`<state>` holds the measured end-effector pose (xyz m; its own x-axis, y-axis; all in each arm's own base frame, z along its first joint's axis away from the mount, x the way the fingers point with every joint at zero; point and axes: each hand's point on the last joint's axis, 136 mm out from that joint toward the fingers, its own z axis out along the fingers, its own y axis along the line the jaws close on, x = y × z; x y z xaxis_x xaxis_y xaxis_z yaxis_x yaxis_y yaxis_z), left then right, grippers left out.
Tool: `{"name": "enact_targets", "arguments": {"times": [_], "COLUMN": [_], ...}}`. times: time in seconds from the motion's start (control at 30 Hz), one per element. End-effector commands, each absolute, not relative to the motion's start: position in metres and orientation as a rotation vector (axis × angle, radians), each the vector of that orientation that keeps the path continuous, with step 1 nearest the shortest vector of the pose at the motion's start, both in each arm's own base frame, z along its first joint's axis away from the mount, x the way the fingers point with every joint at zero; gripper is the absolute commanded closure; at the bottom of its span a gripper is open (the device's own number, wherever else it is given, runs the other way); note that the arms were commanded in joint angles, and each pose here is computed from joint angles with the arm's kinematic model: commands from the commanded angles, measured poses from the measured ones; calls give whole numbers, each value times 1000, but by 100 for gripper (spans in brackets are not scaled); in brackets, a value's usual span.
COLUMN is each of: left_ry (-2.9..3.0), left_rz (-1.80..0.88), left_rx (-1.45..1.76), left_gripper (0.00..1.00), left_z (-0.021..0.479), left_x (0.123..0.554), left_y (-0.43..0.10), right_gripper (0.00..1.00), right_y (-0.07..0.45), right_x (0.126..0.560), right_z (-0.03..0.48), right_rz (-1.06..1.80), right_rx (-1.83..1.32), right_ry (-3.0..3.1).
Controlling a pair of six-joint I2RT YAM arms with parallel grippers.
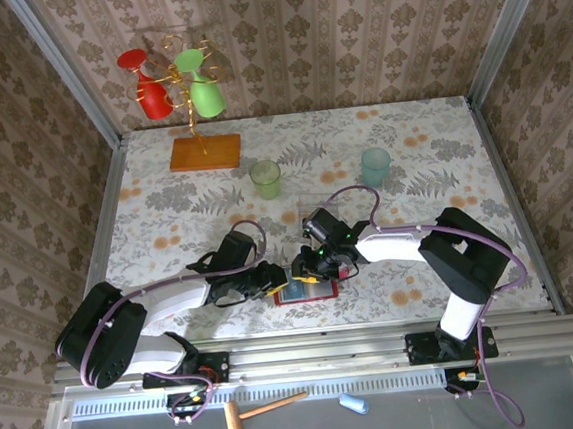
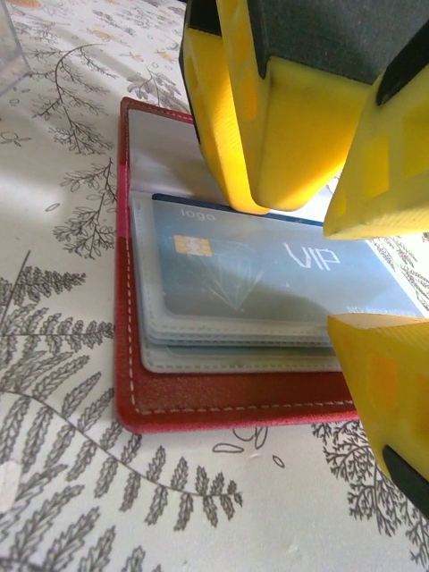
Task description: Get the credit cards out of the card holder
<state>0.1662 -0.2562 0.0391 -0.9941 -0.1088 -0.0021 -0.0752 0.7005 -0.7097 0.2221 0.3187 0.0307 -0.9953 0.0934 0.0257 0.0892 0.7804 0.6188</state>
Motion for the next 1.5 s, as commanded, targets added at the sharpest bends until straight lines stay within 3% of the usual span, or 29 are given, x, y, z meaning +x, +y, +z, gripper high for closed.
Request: {"name": "enact_targets", "arguments": {"times": [0.0,1.47], "left_ry": [2863,2896], "left_rz": [-1159,-1140], "left_rx": [-139,-143], "left_gripper": [72,71], "left_z": [36,28], "left_x": [163,164], "left_y": [-250,-251], "right_gripper": [70,69], "right_y": [318,303], "right_x": [223,228], "right_z": [31,47], "right_rz": [981,892], "right_rx": [133,75], "right_ry": [2968,2939]}}
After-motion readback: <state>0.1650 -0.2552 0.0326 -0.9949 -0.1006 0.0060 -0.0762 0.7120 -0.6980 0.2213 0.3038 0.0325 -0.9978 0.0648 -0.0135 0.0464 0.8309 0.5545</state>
